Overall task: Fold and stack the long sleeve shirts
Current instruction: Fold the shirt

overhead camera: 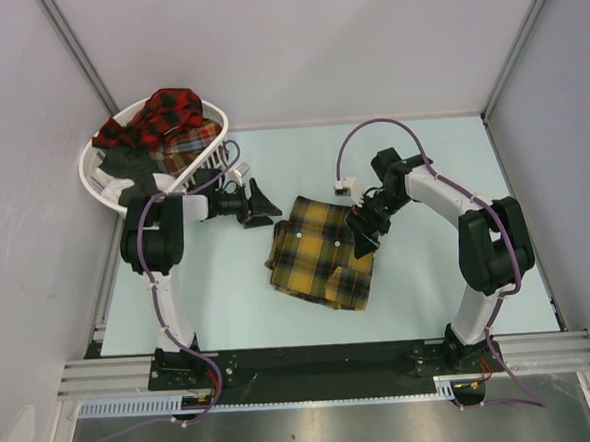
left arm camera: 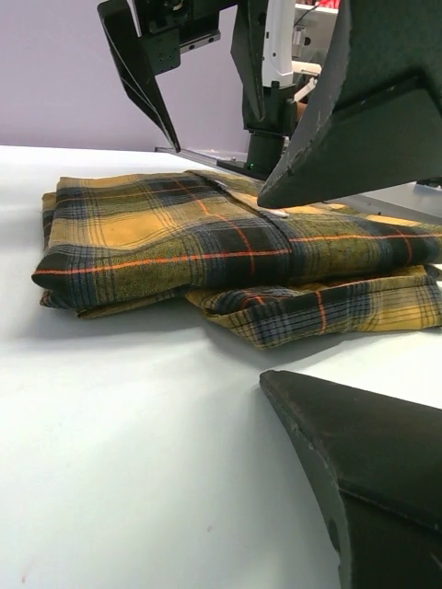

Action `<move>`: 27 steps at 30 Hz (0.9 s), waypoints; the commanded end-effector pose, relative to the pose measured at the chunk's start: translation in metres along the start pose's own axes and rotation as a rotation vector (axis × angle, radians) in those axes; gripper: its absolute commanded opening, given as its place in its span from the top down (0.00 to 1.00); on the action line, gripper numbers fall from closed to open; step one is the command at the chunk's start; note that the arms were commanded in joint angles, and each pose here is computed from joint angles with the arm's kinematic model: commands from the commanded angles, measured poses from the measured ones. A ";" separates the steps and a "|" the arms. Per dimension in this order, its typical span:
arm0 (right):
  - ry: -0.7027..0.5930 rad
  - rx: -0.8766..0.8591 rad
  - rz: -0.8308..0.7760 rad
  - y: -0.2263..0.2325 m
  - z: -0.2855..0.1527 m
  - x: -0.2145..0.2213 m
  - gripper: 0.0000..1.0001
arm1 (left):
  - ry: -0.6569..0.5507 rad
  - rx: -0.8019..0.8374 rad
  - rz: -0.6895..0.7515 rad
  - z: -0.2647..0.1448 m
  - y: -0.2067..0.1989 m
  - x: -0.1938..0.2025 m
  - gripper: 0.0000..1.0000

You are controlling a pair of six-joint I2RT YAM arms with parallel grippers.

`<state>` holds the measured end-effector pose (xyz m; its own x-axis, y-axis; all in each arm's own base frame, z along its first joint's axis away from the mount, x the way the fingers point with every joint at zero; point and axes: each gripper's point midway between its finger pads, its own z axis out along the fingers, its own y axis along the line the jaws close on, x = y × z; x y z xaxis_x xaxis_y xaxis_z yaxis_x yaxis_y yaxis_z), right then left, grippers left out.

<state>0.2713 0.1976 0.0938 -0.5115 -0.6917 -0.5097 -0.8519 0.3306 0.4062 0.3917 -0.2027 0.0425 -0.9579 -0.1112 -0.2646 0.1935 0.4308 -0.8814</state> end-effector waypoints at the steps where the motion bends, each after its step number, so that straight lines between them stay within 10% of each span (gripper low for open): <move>1: -0.024 -0.007 -0.012 -0.001 -0.005 -0.011 0.08 | 0.046 -0.134 -0.084 0.012 0.042 0.026 0.22; 11: -0.028 -0.005 0.000 -0.003 -0.005 -0.012 0.08 | 0.099 -0.089 -0.178 0.000 0.033 0.081 0.27; 27: 0.001 -0.008 0.025 0.000 -0.007 -0.005 0.08 | 0.010 0.010 -0.200 0.026 0.027 0.051 0.30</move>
<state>0.2699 0.1958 0.0935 -0.5335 -0.6903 -0.4887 -0.8363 0.3442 0.4268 0.3423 -0.2123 0.0375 -0.9878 -0.1522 -0.0326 -0.0138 0.2939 -0.9557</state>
